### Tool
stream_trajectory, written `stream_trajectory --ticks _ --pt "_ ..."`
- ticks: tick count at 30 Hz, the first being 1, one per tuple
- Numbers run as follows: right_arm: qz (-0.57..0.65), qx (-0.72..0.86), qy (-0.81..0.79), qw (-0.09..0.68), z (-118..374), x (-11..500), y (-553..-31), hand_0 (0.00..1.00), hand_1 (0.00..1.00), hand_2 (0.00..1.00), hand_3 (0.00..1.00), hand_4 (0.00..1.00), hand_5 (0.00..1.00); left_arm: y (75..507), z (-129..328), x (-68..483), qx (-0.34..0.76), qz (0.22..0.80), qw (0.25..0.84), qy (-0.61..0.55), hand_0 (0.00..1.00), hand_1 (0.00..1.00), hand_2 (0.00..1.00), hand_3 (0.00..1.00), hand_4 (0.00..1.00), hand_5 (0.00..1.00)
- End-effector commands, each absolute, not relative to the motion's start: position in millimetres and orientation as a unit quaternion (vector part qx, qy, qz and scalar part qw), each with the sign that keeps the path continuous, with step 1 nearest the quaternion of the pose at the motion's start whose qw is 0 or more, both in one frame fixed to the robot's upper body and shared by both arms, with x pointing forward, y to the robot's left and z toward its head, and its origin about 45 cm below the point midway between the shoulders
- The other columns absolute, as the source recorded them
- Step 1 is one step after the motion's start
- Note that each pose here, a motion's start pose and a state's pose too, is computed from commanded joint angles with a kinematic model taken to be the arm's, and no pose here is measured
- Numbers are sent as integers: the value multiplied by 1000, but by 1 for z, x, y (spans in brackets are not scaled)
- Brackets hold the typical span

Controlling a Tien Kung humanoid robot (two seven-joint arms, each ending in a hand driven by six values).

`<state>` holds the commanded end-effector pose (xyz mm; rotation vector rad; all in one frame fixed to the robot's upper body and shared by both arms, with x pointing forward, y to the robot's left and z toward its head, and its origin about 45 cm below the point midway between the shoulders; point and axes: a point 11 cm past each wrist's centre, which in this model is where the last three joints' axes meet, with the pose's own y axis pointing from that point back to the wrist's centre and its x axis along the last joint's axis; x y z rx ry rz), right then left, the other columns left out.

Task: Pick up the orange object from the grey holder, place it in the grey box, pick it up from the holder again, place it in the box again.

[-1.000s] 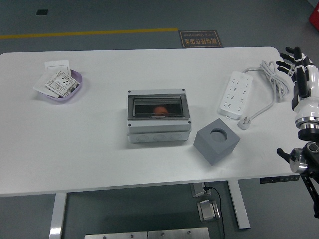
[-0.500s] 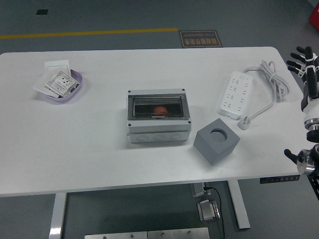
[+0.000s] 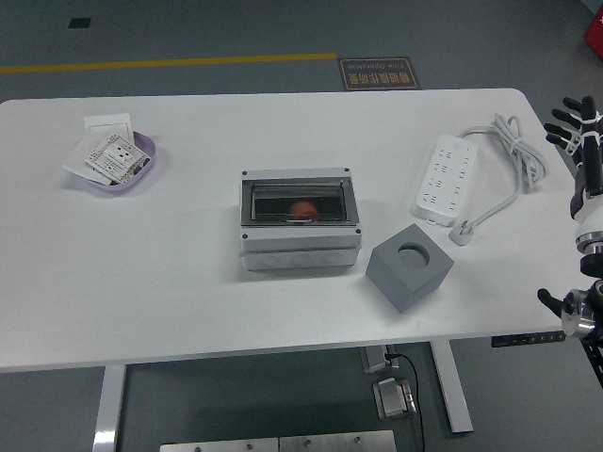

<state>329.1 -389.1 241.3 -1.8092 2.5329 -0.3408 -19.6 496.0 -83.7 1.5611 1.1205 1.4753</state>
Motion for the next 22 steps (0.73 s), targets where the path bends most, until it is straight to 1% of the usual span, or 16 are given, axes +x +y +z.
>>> stream_trajectory --ticks 11,22 --pt "-103 -580 808 7 237 329 -385 689 653 704 699 907 951 506 -79 -16 598 581 351 426 644 673 576 575 508 110" --pt "-105 -575 811 9 239 328 -389 689 654 704 690 904 951 504 -79 -9 593 585 355 425 644 673 576 576 507 110"
